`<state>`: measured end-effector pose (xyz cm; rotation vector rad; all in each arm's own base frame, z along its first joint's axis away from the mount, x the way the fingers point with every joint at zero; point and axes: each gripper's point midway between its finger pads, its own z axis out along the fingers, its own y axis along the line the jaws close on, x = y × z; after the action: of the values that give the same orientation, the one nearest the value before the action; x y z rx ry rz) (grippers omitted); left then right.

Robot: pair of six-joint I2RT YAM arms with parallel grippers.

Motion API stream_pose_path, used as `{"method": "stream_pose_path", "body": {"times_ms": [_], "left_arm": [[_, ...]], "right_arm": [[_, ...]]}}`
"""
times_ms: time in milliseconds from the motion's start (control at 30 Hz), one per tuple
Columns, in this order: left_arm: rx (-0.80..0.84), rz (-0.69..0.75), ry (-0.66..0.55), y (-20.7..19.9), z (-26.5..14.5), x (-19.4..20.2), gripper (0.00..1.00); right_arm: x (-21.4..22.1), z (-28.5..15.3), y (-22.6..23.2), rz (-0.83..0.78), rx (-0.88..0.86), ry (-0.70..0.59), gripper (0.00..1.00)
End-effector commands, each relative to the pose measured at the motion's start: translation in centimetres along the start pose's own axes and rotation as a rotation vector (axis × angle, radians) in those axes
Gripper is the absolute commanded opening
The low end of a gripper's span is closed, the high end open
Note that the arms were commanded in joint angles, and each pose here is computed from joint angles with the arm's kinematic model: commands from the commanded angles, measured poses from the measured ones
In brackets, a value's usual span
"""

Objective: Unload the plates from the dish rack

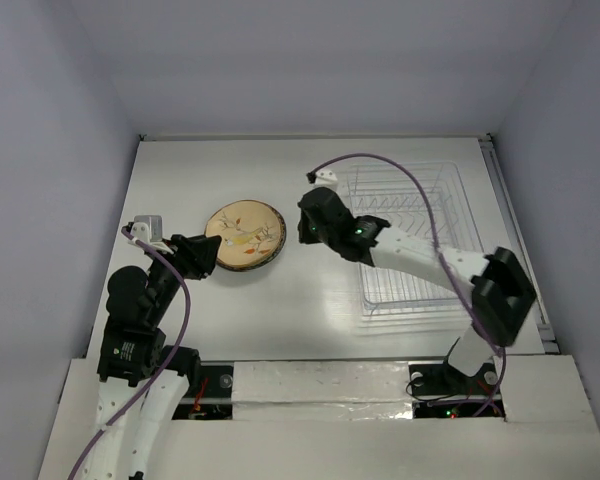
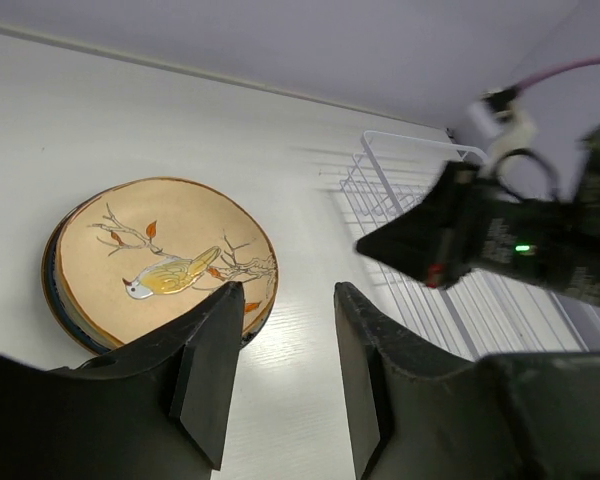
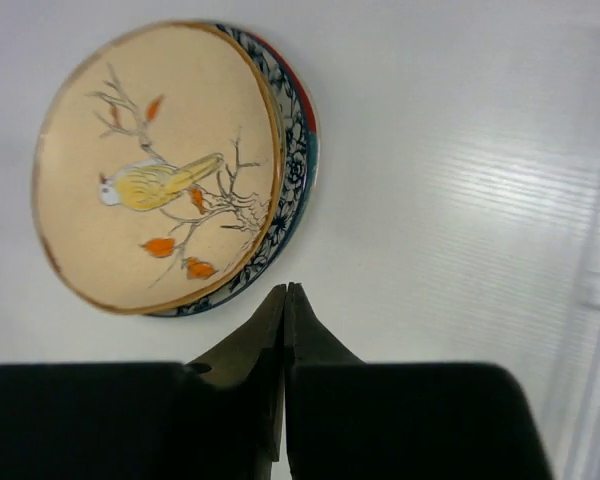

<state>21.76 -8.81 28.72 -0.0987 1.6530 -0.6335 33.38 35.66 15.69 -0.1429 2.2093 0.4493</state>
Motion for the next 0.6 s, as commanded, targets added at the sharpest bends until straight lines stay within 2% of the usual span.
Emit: {"method": "stream_pose_path", "body": {"times_ms": [0,33,100,133,167,233,267,333,367,400,467,500,567], "left_arm": [[0.011,0.01,-0.047,-0.3,0.0,-1.1,0.38],[0.003,0.018,-0.055,-0.2,-0.1,-1.4,0.4],[0.004,0.023,-0.057,-0.2,-0.1,-1.6,0.44],[0.005,0.026,-0.06,-0.3,-0.2,-1.7,0.45],[0.004,0.028,-0.058,-0.3,-0.2,-1.7,0.47],[0.006,0.028,-0.058,-0.3,-0.1,-1.7,0.52],[0.008,0.029,-0.053,-0.3,-0.1,-1.6,0.55],[0.015,0.035,-0.056,-0.4,0.0,-1.8,0.6],[0.028,0.042,-0.052,-0.6,0.0,-1.7,0.61],[0.028,0.041,-0.045,-0.6,0.1,-1.6,0.63],[0.033,0.042,-0.041,-0.7,0.2,-1.6,0.65],[0.03,0.043,-0.041,-0.6,0.2,-1.6,0.65],[0.02,0.049,-0.047,-0.6,0.1,-2.0,0.66]], "right_arm": [[-6.5,-5.7,0.4,0.052,-0.058,-0.229,0.0],[-8.4,-8.3,0.1,0.073,-0.079,-0.294,0.0],[-8.1,-9.9,-1.9,0.078,-0.047,-0.334,0.0],[-10.0,-13.1,-2.5,0.102,-0.076,-0.417,0.0],[-10.2,-14.4,-3.2,0.106,-0.078,-0.446,0.0],[-9.6,-16.2,-5.4,0.108,-0.054,-0.492,0.06],[-10.6,-19.1,-6.4,0.126,-0.074,-0.556,0.22],[-9.6,-20.4,-8.7,0.119,-0.033,-0.584,0.45],[-9.6,-21.3,-9.5,0.133,-0.023,-0.603,0.68],[-10.0,-23.2,-11.2,0.173,0.008,-0.656,0.77],[-8.4,-23.6,-13.4,0.193,0.067,-0.655,0.98],[-8.3,-25.0,-15.0,0.229,0.098,-0.688,1.0],[-7.0,-25.1,-16.2,0.249,0.113,-0.695,1.0]]}}
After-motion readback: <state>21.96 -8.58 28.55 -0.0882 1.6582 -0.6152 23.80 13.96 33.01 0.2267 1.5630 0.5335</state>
